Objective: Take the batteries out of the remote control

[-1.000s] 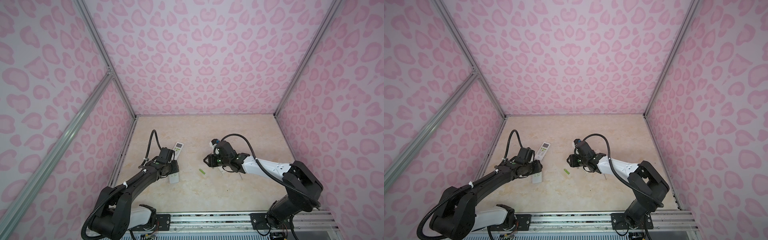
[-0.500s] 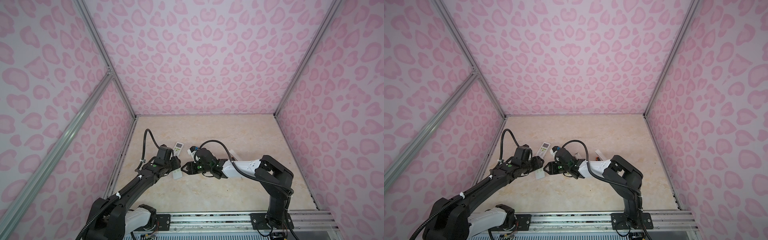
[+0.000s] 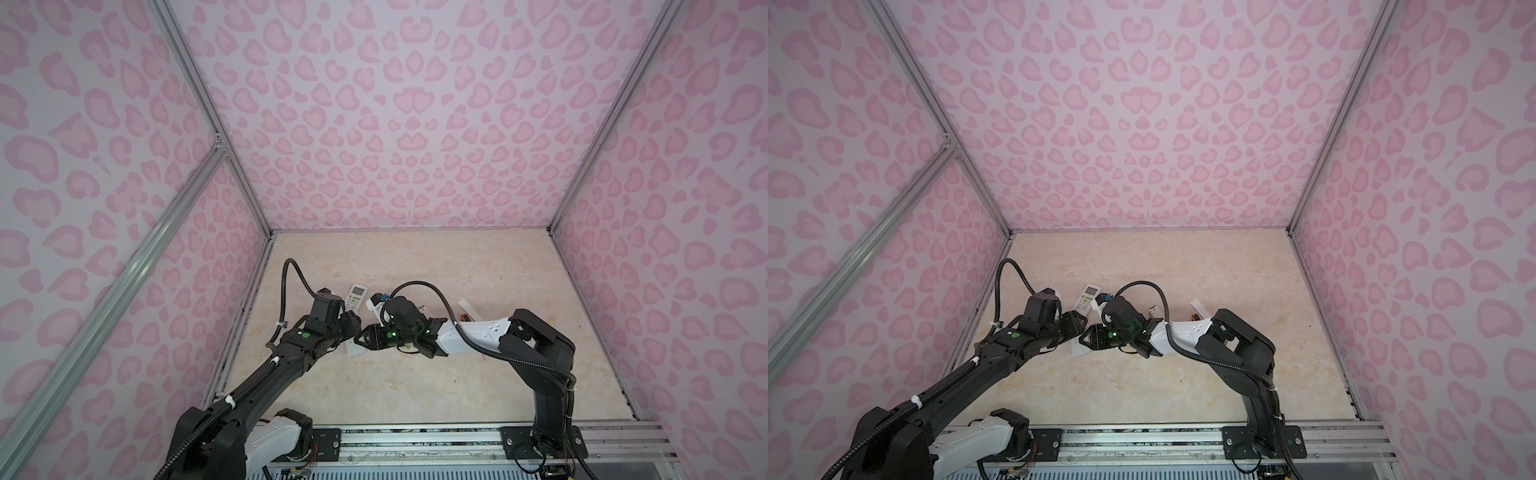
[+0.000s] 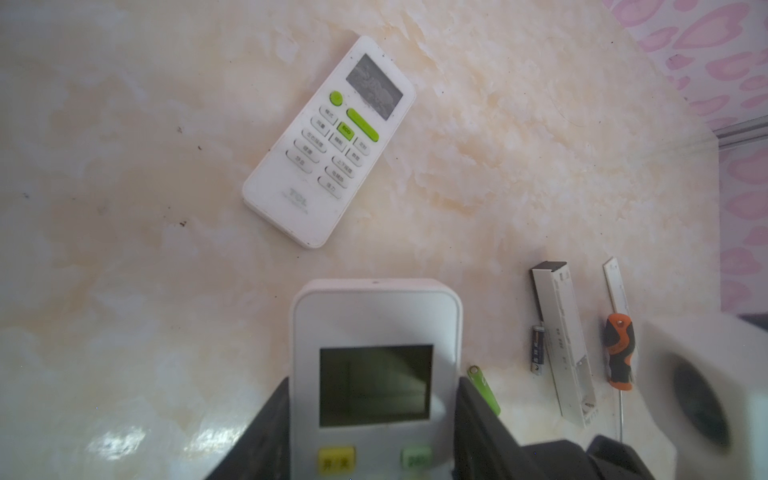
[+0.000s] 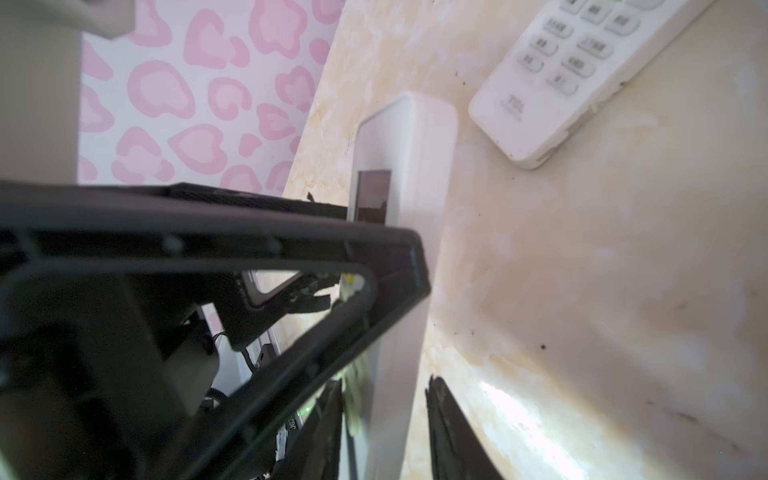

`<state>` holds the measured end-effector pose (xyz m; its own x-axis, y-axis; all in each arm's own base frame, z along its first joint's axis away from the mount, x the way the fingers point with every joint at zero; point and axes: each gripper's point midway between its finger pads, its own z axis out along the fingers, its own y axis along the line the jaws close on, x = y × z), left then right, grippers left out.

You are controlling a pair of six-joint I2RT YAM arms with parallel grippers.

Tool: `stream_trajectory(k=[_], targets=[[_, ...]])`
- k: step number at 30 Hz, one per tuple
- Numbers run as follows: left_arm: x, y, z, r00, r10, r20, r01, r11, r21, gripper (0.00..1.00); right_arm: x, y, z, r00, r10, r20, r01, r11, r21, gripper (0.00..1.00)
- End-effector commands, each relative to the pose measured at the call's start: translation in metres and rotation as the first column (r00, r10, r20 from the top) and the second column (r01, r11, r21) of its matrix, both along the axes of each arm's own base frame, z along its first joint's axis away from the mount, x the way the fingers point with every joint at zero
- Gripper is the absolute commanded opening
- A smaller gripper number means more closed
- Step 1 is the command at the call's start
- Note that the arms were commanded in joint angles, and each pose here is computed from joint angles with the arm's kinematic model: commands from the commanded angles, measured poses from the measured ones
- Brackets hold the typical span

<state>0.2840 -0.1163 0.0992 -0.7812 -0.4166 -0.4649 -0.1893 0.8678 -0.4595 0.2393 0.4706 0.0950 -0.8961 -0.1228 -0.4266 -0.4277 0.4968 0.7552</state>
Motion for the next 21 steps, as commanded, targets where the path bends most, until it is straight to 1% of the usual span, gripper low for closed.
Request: stream_trajectory(k=[1,5,8,10,12,14,16,18,20,21], targets=[[0.003,0.001,0.003,0.999,0.026,0.030,-0.025,0.999,-0.022,0.42,-0.002,0.006,0.008,1.000,0.019,0.011,-0.019,0.999,0.043,0.29],[0.003,0.001,0.003,0.999,0.026,0.034,-0.025,0.999,-0.025,0.42,-0.001,0.005,0.012,1.000,0.017,0.022,-0.018,0.999,0.050,0.21],[0.003,0.001,0.005,0.999,0.020,0.033,-0.019,1.000,-0.017,0.42,-0.001,0.006,0.015,1.000,0.016,0.024,-0.017,0.998,0.061,0.11],[0.002,0.002,0.005,0.999,0.025,0.036,-0.025,1.000,-0.017,0.42,-0.001,0.007,0.019,1.000,0.018,0.023,-0.019,0.998,0.067,0.09],[0.002,0.003,0.006,0.998,0.038,0.050,-0.036,0.999,-0.031,0.43,-0.001,0.006,0.023,0.999,0.017,0.031,-0.019,0.998,0.067,0.08],[0.002,0.004,0.008,0.997,0.046,0.059,-0.044,0.998,-0.036,0.49,-0.001,0.003,0.023,0.999,0.009,0.036,-0.011,0.998,0.058,0.07],[0.001,0.004,0.013,0.997,0.039,0.068,-0.037,0.999,-0.030,0.58,0.000,0.002,0.024,0.999,0.003,0.045,-0.005,0.998,0.055,0.05],[-0.001,0.008,0.017,0.997,0.037,0.067,-0.037,0.999,-0.006,0.64,0.002,0.000,0.023,0.998,-0.001,0.058,-0.001,0.999,0.041,0.04],[-0.001,0.011,0.025,0.996,0.042,0.078,-0.042,0.999,0.008,0.68,0.003,-0.005,0.020,0.996,-0.003,0.086,0.004,1.000,-0.004,0.03],[-0.001,0.013,0.030,0.995,0.051,0.085,-0.052,0.999,0.011,0.69,0.005,-0.009,0.017,0.994,-0.005,0.111,0.010,0.999,-0.045,0.02]])
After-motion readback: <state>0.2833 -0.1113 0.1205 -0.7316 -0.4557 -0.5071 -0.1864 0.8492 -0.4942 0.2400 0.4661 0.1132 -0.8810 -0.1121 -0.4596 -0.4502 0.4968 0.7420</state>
